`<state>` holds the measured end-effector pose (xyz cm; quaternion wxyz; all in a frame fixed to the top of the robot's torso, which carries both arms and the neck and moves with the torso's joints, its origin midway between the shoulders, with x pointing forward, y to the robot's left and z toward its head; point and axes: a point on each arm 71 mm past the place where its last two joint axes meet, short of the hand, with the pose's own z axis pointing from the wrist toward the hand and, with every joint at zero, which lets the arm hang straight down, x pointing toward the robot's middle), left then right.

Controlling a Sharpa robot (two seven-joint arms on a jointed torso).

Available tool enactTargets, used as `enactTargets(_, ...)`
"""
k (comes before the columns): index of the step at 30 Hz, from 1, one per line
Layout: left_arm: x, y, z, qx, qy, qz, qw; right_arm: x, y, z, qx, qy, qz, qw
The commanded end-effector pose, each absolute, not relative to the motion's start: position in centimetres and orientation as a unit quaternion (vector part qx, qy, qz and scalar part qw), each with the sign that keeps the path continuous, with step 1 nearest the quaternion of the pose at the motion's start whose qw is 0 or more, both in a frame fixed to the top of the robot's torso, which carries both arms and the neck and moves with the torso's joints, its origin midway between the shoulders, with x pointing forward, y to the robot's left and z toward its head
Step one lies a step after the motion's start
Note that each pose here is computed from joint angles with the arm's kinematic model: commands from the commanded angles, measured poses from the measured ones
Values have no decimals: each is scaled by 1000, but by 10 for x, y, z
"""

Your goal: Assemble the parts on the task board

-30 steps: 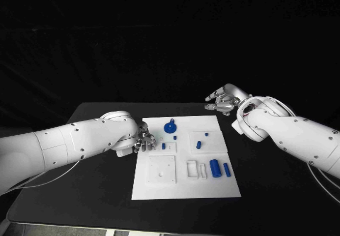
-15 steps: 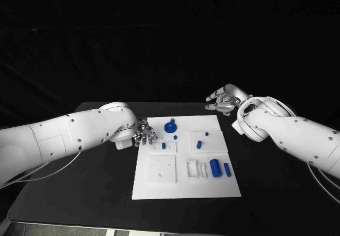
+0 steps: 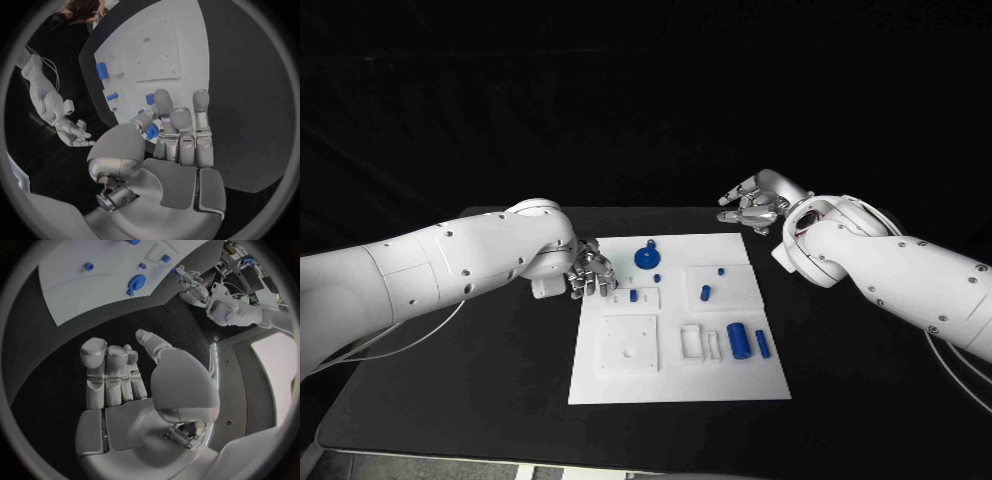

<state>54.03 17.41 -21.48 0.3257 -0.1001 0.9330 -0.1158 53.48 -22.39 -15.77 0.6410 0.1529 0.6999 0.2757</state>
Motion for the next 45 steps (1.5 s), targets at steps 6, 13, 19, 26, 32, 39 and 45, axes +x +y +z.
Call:
enactTargets(6, 540, 171, -216, -107, 933, -130, 317, 534, -222, -158, 146, 703, 277, 639)
enactTargets(13, 539, 169, -221, -117, 929, -134, 325, 534, -222, -158, 146, 703, 278, 639)
enactTargets(19, 538, 168, -226, -122, 929, -133, 325, 534, -222, -158, 146, 703, 278, 638)
enactTargets(26, 536, 168, -230, -121, 931, -129, 320, 534, -222, -158, 146, 703, 277, 639)
enactTargets(32, 534, 168, -232, -118, 934, -124, 314, 534, -223, -158, 146, 703, 277, 639)
enactTargets(39, 533, 168, -236, -114, 938, -115, 306, 534, -223, -157, 146, 703, 277, 639)
enactTargets(45, 532, 168, -238, -112, 941, -108, 300, 534, -223, -157, 146, 703, 277, 639)
